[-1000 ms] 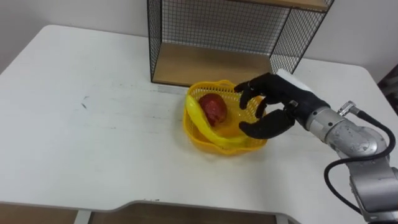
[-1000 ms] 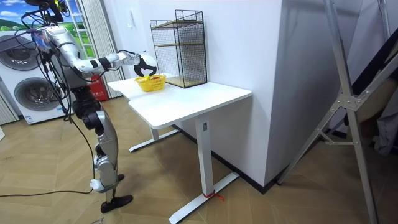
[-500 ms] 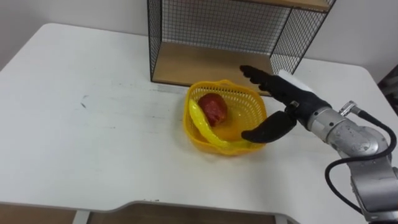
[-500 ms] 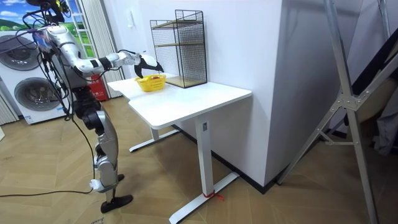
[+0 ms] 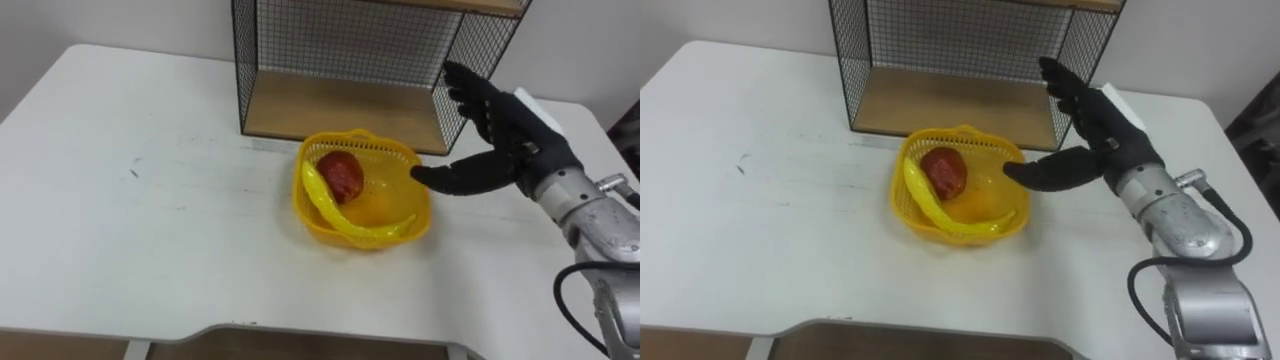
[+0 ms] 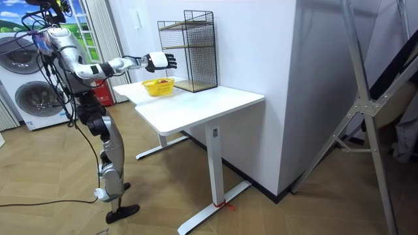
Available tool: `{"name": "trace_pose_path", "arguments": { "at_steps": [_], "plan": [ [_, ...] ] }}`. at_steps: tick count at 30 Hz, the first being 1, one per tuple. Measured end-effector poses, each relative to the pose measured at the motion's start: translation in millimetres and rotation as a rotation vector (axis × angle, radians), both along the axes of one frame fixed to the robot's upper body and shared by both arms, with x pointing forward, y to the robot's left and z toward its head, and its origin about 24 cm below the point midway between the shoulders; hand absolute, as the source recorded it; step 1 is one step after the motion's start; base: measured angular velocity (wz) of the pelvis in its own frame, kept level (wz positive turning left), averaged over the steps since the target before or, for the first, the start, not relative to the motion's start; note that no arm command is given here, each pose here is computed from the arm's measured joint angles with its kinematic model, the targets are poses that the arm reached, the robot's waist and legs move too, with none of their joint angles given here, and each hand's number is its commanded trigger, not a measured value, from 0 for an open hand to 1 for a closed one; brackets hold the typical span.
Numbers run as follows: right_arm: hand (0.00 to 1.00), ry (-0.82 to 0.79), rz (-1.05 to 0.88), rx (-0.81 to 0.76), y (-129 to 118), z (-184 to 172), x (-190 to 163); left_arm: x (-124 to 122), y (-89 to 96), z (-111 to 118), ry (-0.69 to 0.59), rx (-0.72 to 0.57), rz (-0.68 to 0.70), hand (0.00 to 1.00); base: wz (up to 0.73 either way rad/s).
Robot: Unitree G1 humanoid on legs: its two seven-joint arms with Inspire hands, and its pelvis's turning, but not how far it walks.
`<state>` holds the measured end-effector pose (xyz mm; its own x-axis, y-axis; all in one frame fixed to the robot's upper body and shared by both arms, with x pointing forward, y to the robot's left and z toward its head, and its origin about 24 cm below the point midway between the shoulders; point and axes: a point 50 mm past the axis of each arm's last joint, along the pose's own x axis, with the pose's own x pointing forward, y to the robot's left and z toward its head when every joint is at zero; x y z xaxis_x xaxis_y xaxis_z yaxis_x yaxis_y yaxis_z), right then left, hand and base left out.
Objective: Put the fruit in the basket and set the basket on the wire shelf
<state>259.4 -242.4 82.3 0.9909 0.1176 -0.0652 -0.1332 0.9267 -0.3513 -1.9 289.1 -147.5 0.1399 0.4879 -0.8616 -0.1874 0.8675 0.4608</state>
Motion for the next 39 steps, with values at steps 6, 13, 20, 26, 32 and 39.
{"name": "trace_pose_path", "arguments": {
  "at_steps": [6, 13, 20, 26, 32, 39],
  "plan": [
    [0.00, -0.026, -0.241, 0.100, -36.2, -11.2, -27.3, 34.0, 42.8, 44.6, -0.341, 0.408, 0.314, 0.00, 0.09],
    [0.00, 0.038, -0.477, 0.102, -58.0, -38.4, -65.1, 65.9, 66.0, 125.2, -0.751, 0.849, 0.528, 0.00, -0.05],
    [0.00, 0.053, -0.582, 0.120, -65.6, -47.4, -72.3, 81.3, 70.9, 185.8, -1.024, 1.064, 0.676, 0.00, -0.05],
    [0.00, 0.054, -0.577, 0.129, -64.8, -47.7, -71.6, 101.9, 64.0, 222.4, -1.238, 1.071, 0.675, 0.00, 0.02],
    [0.00, 0.056, -0.535, 0.205, -53.6, -52.8, -67.7, 133.3, 37.3, 220.9, -1.343, 0.838, 0.521, 0.00, 0.07],
    [0.00, 0.077, -0.441, 0.309, -31.4, -67.4, -59.2, 185.0, -14.9, 196.5, -1.399, 0.309, 0.220, 0.00, -0.04]
  ]
}}
